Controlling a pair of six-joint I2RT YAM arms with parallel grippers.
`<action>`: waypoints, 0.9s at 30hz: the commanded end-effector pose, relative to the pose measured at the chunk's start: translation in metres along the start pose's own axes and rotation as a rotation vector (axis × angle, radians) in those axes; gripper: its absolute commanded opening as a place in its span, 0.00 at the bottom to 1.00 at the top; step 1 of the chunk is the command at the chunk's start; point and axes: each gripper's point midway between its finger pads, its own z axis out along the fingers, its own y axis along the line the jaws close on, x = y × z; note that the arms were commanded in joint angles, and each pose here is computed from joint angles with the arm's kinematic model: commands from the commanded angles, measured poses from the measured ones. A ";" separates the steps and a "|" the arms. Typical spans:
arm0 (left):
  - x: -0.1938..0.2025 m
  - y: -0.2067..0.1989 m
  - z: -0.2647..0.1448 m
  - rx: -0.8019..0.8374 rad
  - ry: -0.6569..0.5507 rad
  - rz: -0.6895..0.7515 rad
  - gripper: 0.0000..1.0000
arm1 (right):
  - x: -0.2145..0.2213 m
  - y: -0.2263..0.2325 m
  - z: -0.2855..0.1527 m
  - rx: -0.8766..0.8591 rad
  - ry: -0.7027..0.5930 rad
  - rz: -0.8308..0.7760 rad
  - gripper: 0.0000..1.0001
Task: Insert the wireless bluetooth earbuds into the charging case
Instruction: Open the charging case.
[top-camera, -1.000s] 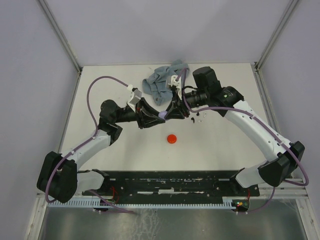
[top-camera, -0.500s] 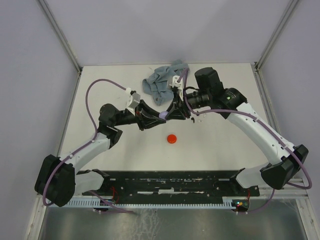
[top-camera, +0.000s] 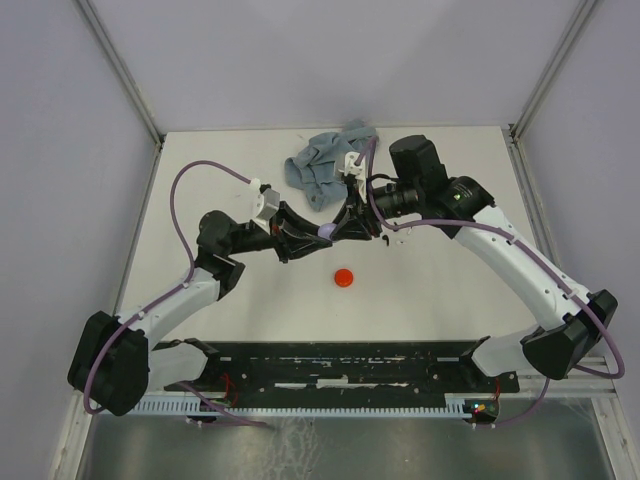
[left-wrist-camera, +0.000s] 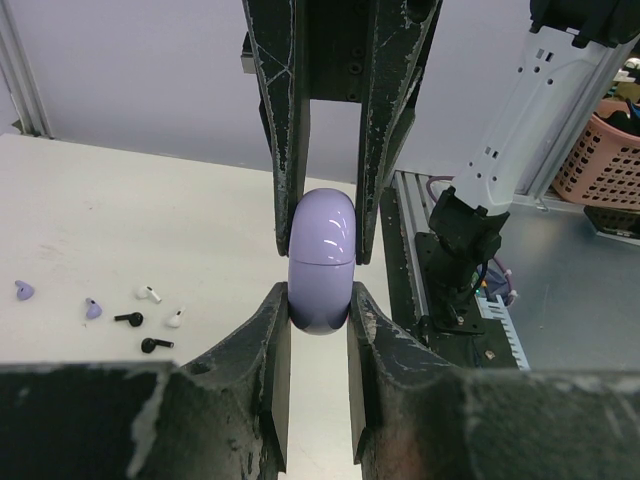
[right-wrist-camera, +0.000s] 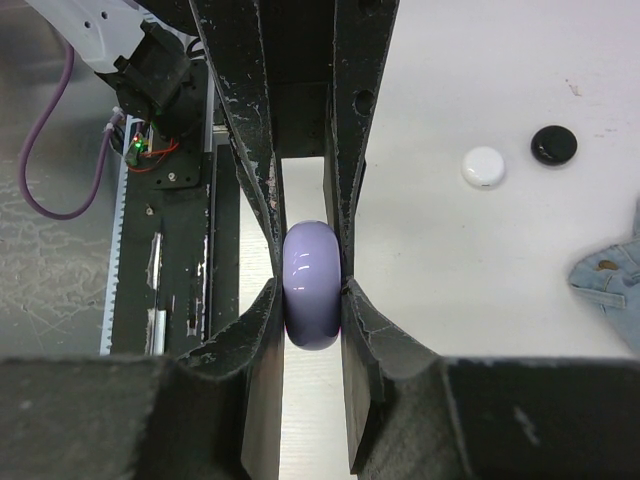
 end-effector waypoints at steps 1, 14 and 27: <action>-0.010 -0.008 0.003 0.027 -0.023 0.072 0.27 | -0.028 0.000 -0.008 0.032 -0.074 -0.096 0.02; -0.007 -0.007 0.007 0.037 -0.015 0.061 0.36 | -0.025 -0.003 -0.005 0.044 -0.066 -0.092 0.02; -0.005 -0.007 0.007 0.036 -0.011 0.092 0.03 | -0.025 -0.009 -0.003 0.072 -0.051 -0.104 0.13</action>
